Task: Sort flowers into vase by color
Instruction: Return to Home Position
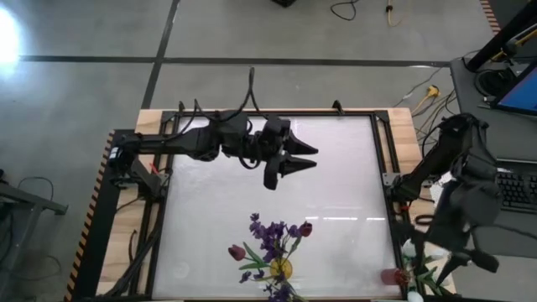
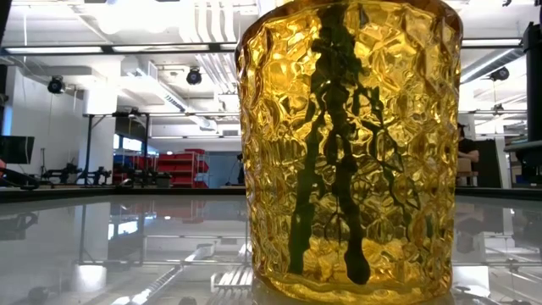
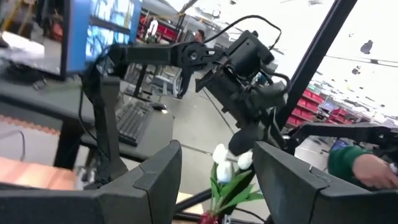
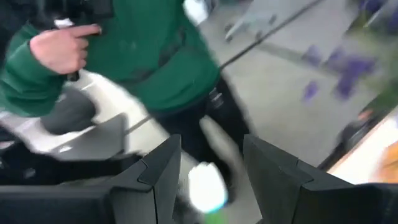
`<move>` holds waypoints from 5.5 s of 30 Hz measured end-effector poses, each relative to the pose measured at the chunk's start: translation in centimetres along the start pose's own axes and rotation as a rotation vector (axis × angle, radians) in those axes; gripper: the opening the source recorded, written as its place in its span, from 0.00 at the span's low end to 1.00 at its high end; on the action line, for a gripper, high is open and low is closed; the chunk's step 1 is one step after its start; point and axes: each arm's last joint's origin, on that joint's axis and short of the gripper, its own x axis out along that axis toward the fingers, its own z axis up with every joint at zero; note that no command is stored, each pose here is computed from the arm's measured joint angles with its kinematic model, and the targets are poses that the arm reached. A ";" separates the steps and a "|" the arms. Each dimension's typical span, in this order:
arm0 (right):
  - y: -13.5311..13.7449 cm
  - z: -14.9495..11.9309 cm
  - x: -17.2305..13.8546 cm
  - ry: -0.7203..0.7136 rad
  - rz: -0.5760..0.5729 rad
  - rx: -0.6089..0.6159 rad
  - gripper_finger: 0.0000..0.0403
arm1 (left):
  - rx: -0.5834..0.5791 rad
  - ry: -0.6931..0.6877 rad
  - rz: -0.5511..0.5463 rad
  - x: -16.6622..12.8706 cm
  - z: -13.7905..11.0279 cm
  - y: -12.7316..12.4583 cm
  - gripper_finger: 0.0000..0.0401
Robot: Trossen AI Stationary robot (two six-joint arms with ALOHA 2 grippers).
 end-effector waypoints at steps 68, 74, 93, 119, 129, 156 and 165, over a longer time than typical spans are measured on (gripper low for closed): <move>-6.0 -4.7 -11.3 -0.520 -0.586 -0.079 0.08 | 0.224 -0.112 0.330 -17.7 -11.2 8.6 0.36; -7.7 -7.5 -10.2 -0.597 -0.576 0.000 0.08 | 0.324 -0.181 0.332 -18.6 -14.1 9.6 0.36; -12.8 -18.1 -8.1 -0.825 -0.674 0.120 0.08 | 0.455 -0.172 0.326 -20.8 -18.6 10.4 0.36; -16.0 -24.1 -5.9 -0.747 -0.798 -0.048 0.08 | 0.364 -0.182 0.339 -26.3 -24.3 10.6 0.36; -16.6 -25.0 -5.4 -0.625 -0.859 -0.091 0.08 | 0.406 -0.168 0.416 -27.1 -24.1 10.4 0.36; -18.2 -26.5 -4.9 -0.698 -0.973 0.050 0.08 | 0.472 -0.067 0.516 -31.0 -24.1 8.8 0.36; -18.3 -26.6 -4.8 -0.685 -0.976 0.059 0.08 | 0.505 -0.003 0.503 -31.7 -24.9 8.8 0.36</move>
